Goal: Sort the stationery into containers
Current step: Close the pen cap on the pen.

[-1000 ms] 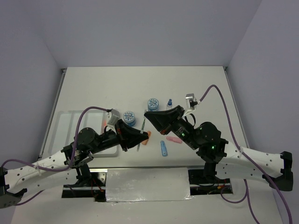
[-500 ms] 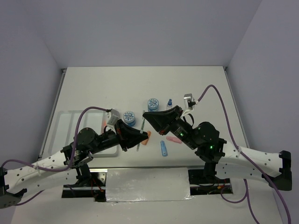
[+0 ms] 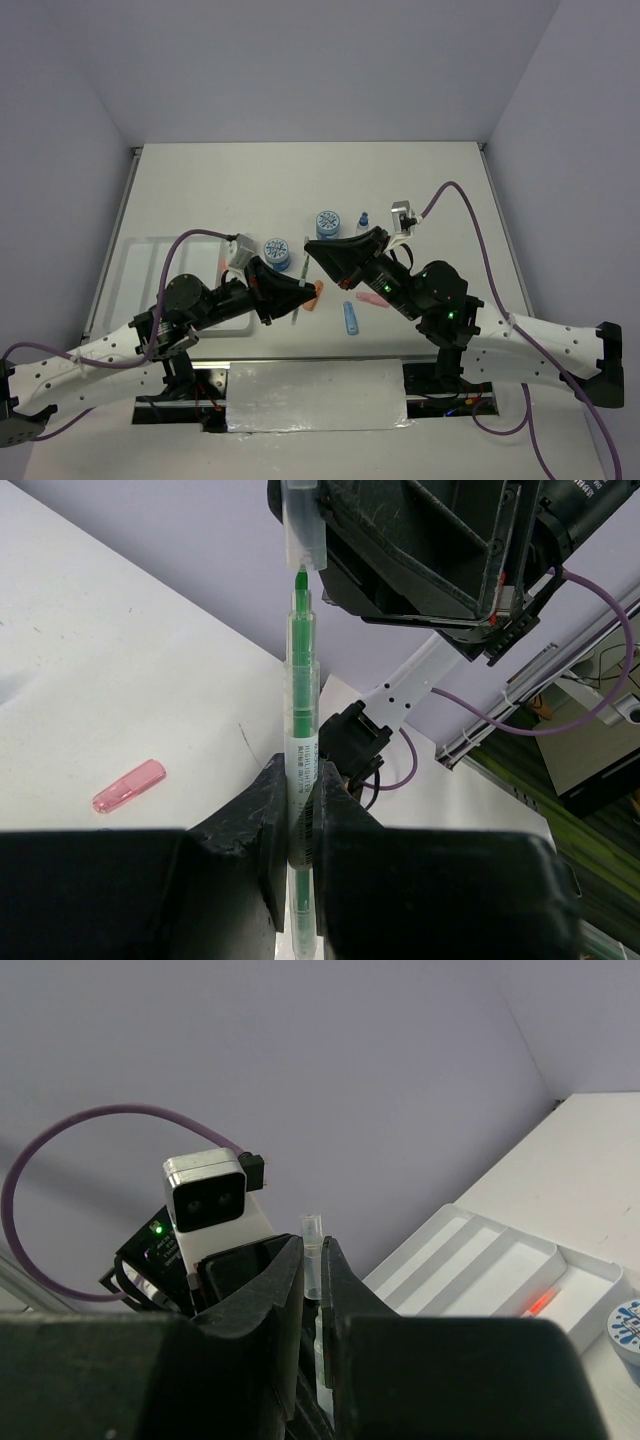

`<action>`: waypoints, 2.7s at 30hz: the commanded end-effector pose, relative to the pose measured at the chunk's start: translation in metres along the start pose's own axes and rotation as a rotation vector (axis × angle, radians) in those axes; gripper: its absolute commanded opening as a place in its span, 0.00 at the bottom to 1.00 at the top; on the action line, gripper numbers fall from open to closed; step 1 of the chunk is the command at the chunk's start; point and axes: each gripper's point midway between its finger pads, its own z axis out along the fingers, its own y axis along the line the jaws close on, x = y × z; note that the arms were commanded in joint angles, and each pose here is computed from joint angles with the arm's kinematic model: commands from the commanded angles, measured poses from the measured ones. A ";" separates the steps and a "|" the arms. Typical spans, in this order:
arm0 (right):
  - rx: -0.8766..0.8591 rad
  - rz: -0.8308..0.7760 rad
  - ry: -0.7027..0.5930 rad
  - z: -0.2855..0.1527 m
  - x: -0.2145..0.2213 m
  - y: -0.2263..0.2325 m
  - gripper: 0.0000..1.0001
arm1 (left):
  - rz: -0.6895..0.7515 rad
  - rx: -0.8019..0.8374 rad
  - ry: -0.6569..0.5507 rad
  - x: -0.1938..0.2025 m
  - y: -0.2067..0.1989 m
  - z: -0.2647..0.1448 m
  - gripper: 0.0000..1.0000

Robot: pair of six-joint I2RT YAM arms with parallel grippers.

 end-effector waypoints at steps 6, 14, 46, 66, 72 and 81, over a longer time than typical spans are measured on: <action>-0.036 -0.008 -0.030 0.000 -0.012 0.010 0.00 | 0.029 0.013 -0.061 -0.017 -0.006 -0.002 0.00; -0.018 -0.021 -0.019 0.001 -0.007 0.005 0.00 | 0.033 0.015 -0.065 -0.019 -0.007 -0.004 0.00; 0.015 0.063 -0.007 0.000 0.013 -0.009 0.00 | 0.034 0.022 -0.166 -0.040 -0.012 -0.003 0.00; 0.026 0.035 0.167 -0.008 0.059 -0.022 0.00 | 0.156 -0.010 -0.219 -0.067 -0.014 -0.007 0.00; 0.024 -0.066 0.286 -0.015 0.079 -0.027 0.00 | 0.233 -0.048 -0.166 -0.064 -0.008 -0.007 0.00; -0.054 -0.075 0.355 -0.018 0.095 -0.017 0.00 | 0.246 -0.032 -0.180 -0.061 -0.008 -0.011 0.00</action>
